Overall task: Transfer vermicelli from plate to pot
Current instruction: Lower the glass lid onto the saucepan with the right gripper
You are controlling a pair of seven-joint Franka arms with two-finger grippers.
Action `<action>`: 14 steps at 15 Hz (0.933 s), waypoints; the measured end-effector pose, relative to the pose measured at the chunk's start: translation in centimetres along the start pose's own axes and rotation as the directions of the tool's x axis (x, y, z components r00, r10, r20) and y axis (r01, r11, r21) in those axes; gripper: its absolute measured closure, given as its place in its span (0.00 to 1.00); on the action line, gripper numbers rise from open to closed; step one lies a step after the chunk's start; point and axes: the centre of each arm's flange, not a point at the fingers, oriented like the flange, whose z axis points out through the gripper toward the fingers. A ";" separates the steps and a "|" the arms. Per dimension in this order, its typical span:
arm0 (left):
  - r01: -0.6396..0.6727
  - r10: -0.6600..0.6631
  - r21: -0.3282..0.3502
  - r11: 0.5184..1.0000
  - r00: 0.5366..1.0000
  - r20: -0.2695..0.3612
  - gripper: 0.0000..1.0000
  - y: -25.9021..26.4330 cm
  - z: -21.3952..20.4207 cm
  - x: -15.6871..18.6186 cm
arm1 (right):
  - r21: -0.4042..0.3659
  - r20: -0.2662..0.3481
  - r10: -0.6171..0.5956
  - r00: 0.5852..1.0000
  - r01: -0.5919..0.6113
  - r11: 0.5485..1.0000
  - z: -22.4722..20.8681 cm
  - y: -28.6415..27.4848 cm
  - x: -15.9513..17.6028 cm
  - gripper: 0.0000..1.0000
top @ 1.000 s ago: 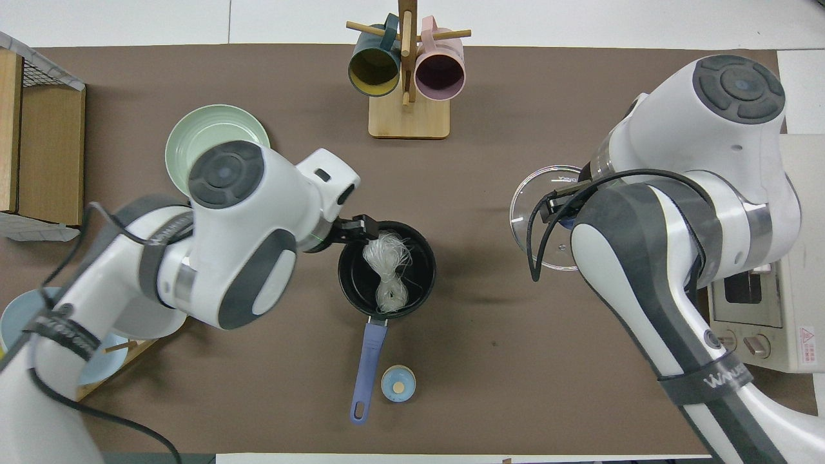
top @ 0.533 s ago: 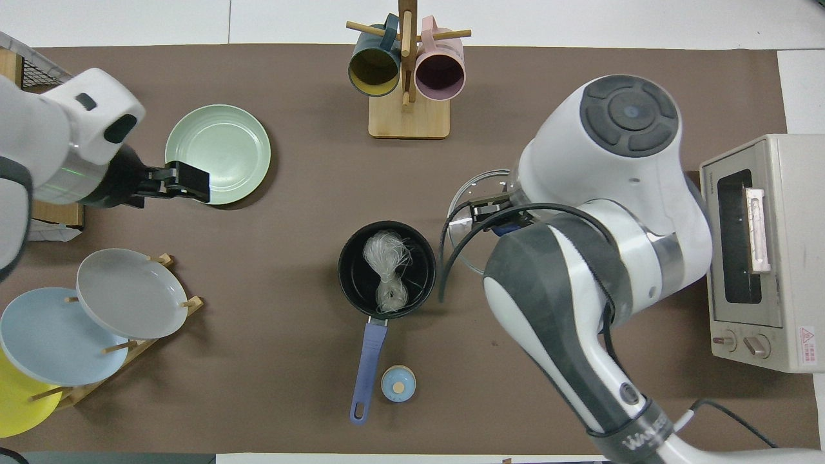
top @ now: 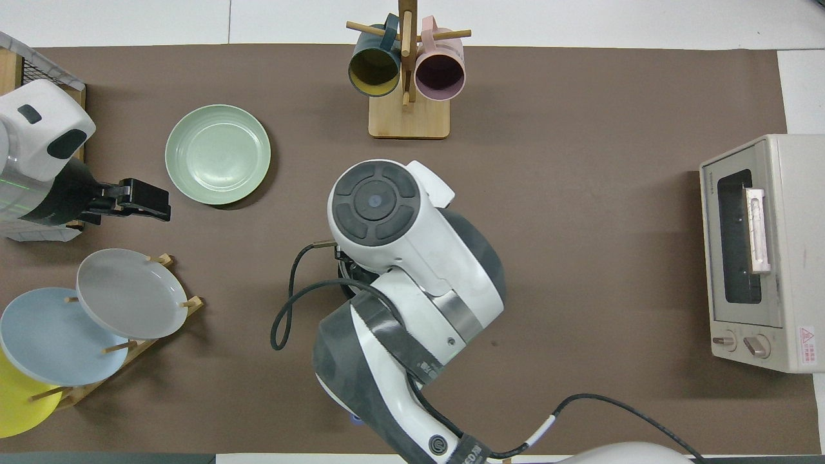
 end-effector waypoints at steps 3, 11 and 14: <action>-0.007 0.007 0.027 1.000 1.000 -0.007 0.00 -0.3 -1.0 -0.1 | -0.020 0.009 -0.020 1.000 0.020 1.000 2.6 -2.1 -0.3 0.34; -0.017 0.017 0.042 0.999 1.000 -0.013 0.00 -0.1 -1.9 -0.1 | -0.037 0.034 -0.014 0.999 0.015 0.999 4.6 -1.9 -0.2 0.34; -0.018 0.018 0.043 0.999 1.000 -0.013 0.00 -0.1 -1.9 -0.1 | -0.036 0.045 -0.009 0.999 0.010 0.999 5.0 -1.8 -0.4 0.34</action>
